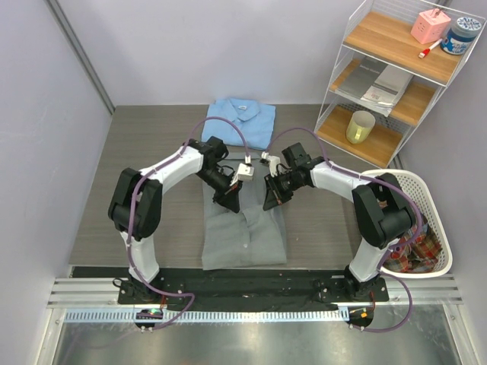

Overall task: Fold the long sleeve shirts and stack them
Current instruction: Fold the shirt

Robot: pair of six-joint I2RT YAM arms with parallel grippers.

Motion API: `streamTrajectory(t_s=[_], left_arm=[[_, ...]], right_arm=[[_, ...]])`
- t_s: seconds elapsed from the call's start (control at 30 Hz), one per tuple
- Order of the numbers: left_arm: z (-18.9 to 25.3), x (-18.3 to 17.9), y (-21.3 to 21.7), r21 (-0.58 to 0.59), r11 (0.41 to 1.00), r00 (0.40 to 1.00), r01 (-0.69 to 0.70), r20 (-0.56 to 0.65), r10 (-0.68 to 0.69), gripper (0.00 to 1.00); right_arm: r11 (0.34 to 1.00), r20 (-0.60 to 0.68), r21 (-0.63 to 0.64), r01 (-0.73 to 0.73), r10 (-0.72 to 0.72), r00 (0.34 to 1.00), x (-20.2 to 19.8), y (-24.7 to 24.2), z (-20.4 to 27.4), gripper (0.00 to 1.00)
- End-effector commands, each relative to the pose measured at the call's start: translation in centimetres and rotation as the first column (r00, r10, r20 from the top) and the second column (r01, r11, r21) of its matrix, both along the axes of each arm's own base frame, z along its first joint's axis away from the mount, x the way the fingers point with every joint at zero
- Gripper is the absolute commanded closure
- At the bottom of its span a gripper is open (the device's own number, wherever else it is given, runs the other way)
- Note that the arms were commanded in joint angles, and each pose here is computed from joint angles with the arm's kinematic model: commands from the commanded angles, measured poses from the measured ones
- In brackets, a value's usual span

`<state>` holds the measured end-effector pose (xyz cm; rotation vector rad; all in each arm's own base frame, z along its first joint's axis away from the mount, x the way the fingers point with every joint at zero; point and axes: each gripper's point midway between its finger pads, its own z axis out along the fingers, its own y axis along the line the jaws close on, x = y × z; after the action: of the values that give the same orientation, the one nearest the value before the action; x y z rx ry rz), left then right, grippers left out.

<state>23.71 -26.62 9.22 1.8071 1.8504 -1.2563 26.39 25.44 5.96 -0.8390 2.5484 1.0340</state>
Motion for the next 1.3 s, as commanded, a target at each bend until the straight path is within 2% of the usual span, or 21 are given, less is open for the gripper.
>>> streamTrajectory(t_s=[0.0,0.53,0.6,0.63,0.73,0.83,1.07,1.13,1.27], left_arm=[[3.4,-0.7,-0.4,-0.083,0.996,0.999,0.022,0.049,-0.018,0.98],[5.6,-1.1,-1.3,-0.131,0.988,0.994,0.077,0.093,-0.065,1.00],[4.6,-0.5,-1.3,-0.093,0.994,0.994,0.054,0.099,-0.045,0.90],[3.7,-0.4,-1.2,-0.070,0.996,0.995,0.051,0.091,-0.044,0.76],[1.5,0.3,-0.6,-0.006,1.000,0.998,0.012,0.068,-0.012,0.56],[0.1,1.4,-0.8,0.017,0.999,0.997,-0.027,0.078,0.026,0.48],[-1.9,3.5,-1.8,0.041,0.997,0.994,-0.070,0.081,0.066,0.43],[-2.2,4.0,-2.1,0.044,0.996,0.994,-0.083,0.081,0.079,0.36],[-2.3,3.6,-2.3,0.050,0.998,0.997,-0.048,0.067,0.044,0.38]], right_arm=[[1.000,0.030,0.005,0.020,-0.020,0.999,1.0,0.2,0.3,0.99],[0.994,-0.043,-0.042,0.104,-0.106,0.993,2.3,-0.2,-2.1,0.99],[0.993,-0.037,-0.052,0.104,-0.106,0.994,2.3,-0.4,-2.3,0.99],[0.993,-0.038,-0.054,0.104,-0.106,0.994,2.3,-0.4,-2.3,0.99],[0.994,-0.035,-0.049,0.100,-0.102,0.994,2.1,-0.5,-2.0,0.99],[0.995,-0.034,-0.039,0.096,-0.098,0.995,1.9,-0.4,-1.6,0.99],[0.997,-0.021,-0.016,0.081,-0.081,0.996,1.8,-0.2,-0.9,0.95],[0.997,-0.019,-0.011,0.079,-0.079,0.997,1.7,-0.2,-0.7,0.94],[0.996,-0.017,-0.012,0.085,-0.085,0.996,1.7,-0.4,-0.6,0.94]])
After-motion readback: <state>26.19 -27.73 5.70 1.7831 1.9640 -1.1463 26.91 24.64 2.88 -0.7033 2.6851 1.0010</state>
